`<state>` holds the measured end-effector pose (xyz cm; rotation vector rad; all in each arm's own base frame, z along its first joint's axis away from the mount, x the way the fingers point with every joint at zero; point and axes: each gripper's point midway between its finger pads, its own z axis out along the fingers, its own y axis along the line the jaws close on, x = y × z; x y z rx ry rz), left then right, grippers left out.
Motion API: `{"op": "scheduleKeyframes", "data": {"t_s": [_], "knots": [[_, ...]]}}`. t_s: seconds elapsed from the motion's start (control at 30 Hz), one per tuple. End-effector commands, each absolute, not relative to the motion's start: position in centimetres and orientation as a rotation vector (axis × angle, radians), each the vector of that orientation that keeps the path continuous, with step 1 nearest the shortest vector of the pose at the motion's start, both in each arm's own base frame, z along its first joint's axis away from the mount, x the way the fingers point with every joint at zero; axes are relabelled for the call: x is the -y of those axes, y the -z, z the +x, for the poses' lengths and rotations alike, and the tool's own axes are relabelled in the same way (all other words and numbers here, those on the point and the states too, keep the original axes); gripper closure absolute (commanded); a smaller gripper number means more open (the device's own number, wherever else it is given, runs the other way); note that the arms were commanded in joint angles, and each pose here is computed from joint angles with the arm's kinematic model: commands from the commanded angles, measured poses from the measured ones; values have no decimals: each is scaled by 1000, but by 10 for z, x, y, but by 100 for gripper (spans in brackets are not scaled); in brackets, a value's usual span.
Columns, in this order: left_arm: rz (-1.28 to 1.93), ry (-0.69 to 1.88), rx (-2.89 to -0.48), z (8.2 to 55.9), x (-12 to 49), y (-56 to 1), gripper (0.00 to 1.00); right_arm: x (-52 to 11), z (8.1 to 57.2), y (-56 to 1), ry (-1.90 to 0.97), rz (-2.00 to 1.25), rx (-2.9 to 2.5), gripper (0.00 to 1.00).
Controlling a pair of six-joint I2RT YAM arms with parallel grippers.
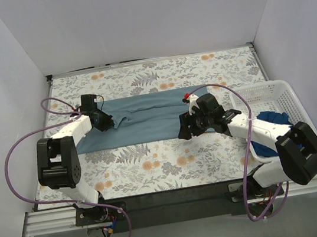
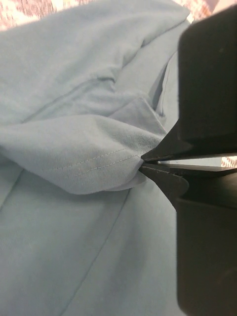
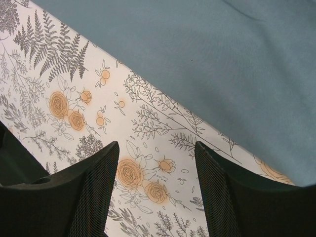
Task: Fold and stack the t-shirts
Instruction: Fold the tshirt
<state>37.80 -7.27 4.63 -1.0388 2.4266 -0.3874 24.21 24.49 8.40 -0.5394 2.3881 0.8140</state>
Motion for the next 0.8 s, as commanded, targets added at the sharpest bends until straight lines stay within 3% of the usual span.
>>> {"op": "scheduleKeyframes", "data": {"t_s": [0.0,0.43,0.63,0.77], "knots": [[-1013,486,-2390,395,87,-68,99,-252,247,-98,-853,-545,-2327,31],[-993,606,-2386,427,114,-82,98,-252,247,-91,-846,-555,-2345,31],[-998,595,-2426,433,119,-64,92,-252,245,-85,-848,-558,-2360,31],[-989,599,-2434,439,123,-60,83,-254,246,-85,-859,-564,-2363,31]]}}
